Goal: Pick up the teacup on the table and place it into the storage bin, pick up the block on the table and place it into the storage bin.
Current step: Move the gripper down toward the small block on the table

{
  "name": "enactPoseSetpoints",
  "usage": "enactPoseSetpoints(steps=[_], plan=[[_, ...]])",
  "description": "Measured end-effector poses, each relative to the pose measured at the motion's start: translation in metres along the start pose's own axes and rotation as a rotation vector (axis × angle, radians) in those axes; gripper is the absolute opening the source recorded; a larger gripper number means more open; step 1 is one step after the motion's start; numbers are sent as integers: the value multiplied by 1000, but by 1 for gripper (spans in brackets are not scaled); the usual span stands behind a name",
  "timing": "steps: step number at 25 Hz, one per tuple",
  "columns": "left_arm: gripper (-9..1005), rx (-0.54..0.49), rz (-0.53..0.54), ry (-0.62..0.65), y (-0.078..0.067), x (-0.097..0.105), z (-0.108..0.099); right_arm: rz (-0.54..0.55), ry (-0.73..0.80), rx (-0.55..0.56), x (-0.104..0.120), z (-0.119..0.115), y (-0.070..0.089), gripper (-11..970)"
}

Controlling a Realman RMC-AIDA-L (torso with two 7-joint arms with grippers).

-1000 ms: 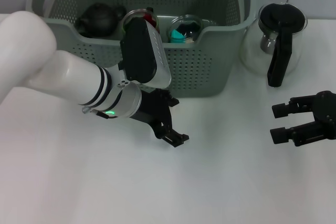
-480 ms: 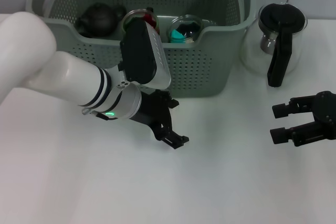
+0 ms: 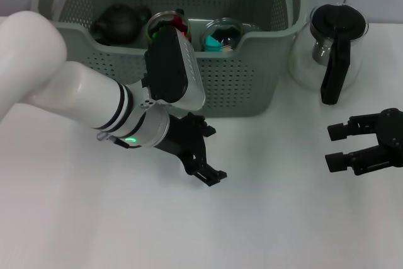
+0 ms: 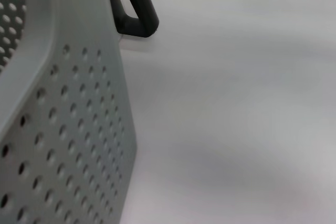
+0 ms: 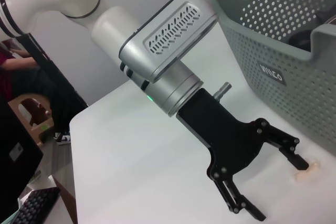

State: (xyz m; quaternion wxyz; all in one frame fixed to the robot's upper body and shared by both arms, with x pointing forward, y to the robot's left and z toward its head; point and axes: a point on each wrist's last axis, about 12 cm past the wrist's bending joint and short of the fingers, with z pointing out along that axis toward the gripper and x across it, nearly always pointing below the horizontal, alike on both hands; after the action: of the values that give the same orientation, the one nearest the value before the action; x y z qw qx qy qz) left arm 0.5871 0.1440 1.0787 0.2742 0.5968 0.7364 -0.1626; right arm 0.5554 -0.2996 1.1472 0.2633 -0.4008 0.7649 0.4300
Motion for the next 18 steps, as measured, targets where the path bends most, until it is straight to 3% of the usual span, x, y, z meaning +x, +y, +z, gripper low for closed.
enactPoseSetpoints(steps=[18], plan=[[963,100,15,18,-10,-3,-13,-1,-1,-5,2,-1,1,928]])
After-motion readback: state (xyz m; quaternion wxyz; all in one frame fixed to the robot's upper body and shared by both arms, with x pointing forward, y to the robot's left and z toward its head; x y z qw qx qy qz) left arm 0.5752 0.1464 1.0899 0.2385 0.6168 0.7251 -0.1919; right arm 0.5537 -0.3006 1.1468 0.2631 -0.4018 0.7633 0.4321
